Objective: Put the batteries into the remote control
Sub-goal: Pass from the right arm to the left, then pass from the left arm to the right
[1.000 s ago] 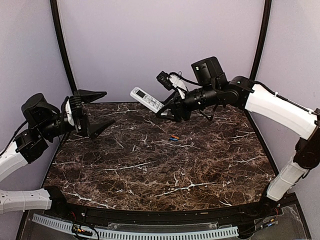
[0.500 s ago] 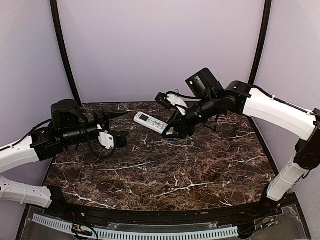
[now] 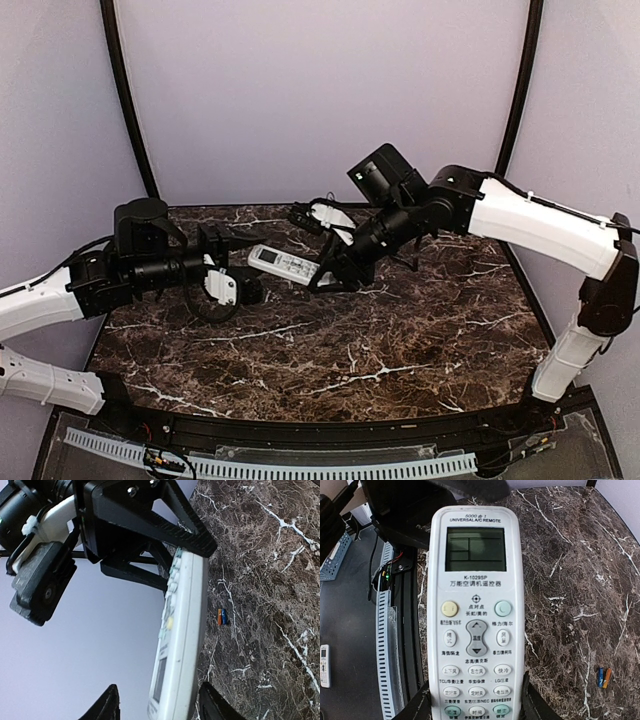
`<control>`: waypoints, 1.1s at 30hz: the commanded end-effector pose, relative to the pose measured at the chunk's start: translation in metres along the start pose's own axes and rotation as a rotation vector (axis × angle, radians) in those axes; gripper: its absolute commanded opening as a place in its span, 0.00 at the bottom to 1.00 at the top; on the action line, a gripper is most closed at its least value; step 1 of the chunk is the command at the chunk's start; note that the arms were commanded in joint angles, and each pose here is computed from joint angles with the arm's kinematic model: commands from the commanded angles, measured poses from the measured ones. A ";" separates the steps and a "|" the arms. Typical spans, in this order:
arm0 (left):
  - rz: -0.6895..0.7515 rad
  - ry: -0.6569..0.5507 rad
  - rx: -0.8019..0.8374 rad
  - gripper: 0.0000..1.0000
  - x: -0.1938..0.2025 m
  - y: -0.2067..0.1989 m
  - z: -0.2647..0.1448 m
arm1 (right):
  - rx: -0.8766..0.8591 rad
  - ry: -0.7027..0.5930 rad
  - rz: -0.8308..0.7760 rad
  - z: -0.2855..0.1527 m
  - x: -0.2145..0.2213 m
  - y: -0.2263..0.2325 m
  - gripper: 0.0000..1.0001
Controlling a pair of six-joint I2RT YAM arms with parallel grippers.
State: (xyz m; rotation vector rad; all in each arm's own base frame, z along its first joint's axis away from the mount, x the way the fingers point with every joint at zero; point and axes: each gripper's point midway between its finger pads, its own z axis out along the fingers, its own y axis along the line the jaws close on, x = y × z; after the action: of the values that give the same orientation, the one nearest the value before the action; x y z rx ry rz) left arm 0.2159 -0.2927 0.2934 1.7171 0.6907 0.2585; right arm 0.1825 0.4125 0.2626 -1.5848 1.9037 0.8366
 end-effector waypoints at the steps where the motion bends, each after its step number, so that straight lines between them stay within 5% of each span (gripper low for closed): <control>1: -0.024 -0.054 0.058 0.51 -0.016 -0.009 0.000 | -0.037 -0.038 -0.042 -0.001 -0.017 0.010 0.29; 6: -0.031 -0.076 0.077 0.44 -0.024 -0.014 0.001 | -0.050 -0.040 -0.055 0.001 -0.018 0.012 0.29; 14: -0.062 -0.080 0.053 0.11 -0.025 -0.010 0.000 | -0.054 -0.061 -0.072 -0.001 -0.021 0.014 0.32; 16: -0.083 -0.076 0.054 0.03 -0.024 -0.011 0.000 | -0.038 -0.076 -0.077 -0.004 -0.023 0.012 0.46; 19: -0.146 -0.072 0.056 0.00 -0.024 -0.011 -0.003 | 0.015 -0.109 -0.095 -0.014 -0.027 0.008 0.83; 20: -0.211 -0.074 0.050 0.00 -0.025 -0.008 -0.004 | 0.037 -0.129 -0.104 -0.020 -0.030 0.007 0.96; 21: -0.255 -0.081 0.038 0.00 -0.027 -0.003 -0.007 | 0.067 -0.153 -0.114 -0.026 -0.033 0.005 0.98; 27: -0.787 -0.183 0.001 0.00 -0.042 0.020 -0.016 | 0.196 -0.421 -0.251 -0.083 -0.052 0.015 0.99; 33: -1.217 -0.478 -0.028 0.00 -0.069 0.037 -0.033 | 0.169 -0.634 -0.357 -0.110 -0.059 0.039 0.99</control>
State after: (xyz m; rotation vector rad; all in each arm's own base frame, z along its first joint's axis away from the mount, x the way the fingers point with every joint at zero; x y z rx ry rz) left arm 0.1787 -0.3075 0.3198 1.2684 1.1765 -0.5150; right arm 0.1587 0.3663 0.3526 -1.3708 1.3756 0.8169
